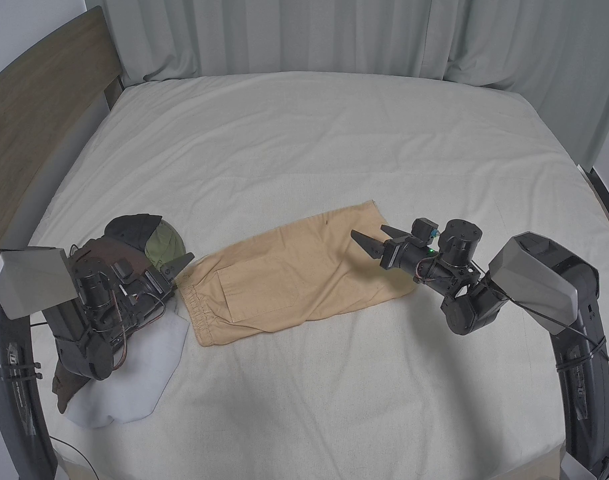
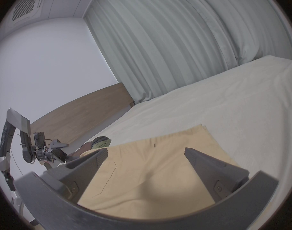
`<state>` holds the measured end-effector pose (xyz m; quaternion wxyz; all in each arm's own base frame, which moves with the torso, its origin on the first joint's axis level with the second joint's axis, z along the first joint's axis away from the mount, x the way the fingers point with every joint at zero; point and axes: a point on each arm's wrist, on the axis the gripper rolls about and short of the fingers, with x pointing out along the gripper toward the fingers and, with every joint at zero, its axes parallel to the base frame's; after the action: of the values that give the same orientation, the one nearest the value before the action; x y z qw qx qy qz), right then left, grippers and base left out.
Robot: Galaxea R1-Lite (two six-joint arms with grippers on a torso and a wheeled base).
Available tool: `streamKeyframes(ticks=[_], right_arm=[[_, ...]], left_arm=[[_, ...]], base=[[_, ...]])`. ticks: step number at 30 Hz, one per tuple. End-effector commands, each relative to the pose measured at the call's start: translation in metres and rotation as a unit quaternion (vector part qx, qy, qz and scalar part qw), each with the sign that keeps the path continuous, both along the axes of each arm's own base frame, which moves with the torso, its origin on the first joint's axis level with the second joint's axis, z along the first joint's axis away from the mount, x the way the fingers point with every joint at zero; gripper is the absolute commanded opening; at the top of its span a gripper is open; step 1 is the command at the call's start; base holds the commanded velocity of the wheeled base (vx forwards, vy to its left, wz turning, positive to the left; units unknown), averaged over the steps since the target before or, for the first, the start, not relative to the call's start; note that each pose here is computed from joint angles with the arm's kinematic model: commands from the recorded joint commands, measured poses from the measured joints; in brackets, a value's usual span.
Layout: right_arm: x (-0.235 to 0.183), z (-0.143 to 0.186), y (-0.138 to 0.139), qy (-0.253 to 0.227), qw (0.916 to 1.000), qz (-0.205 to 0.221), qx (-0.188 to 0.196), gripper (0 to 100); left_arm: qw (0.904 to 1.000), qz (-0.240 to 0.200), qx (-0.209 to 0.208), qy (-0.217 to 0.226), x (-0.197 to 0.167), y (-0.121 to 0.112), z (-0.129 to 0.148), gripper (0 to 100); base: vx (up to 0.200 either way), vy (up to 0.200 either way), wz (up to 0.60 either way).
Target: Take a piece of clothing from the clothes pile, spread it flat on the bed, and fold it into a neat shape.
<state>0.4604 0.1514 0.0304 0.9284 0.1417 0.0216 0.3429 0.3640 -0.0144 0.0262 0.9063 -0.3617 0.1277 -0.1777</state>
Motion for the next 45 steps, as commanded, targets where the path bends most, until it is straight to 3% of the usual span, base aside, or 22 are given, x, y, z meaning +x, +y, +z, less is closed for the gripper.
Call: streamKeyframes(ticks=[1, 13, 25, 28, 38, 45], right_arm=[[-0.007, -0.013, 0.002, 0.025, 0.9997, -0.004, -0.007, 100], [-0.035, -0.053, -0.005, 0.07, 0.9973, -0.01, -0.022, 100], [-0.065, -0.078, -0.013, 0.091, 0.9953, -0.007, -0.029, 100], [-0.081, -0.088, -0.017, 0.127, 0.991, -0.003, -0.041, 100], [-0.097, -0.098, -0.014, 0.161, 0.9856, 0.006, -0.051, 100], [-0.097, -0.092, -0.015, 0.154, 0.9867, 0.003, -0.05, 100]], left_arm=[[0.9995, 0.001, -0.002, -0.032, -0.004, 0.0, 0.025, 100], [0.9943, -0.015, -0.01, -0.105, -0.031, -0.007, 0.087, 100], [0.9883, -0.041, -0.01, -0.146, -0.055, -0.022, 0.118, 100], [0.9848, -0.053, -0.014, -0.165, -0.065, -0.029, 0.131, 100], [0.9831, -0.065, 0.004, -0.171, -0.073, -0.037, 0.131, 100], [0.9832, -0.066, 0.009, -0.17, -0.073, -0.038, 0.129, 100]], base=[[0.0, 0.0, 0.0], [0.0, 0.0, 0.0], [0.0, 0.0, 0.0], [0.0, 0.0, 0.0], [0.0, 0.0, 0.0], [0.0, 0.0, 0.0]])
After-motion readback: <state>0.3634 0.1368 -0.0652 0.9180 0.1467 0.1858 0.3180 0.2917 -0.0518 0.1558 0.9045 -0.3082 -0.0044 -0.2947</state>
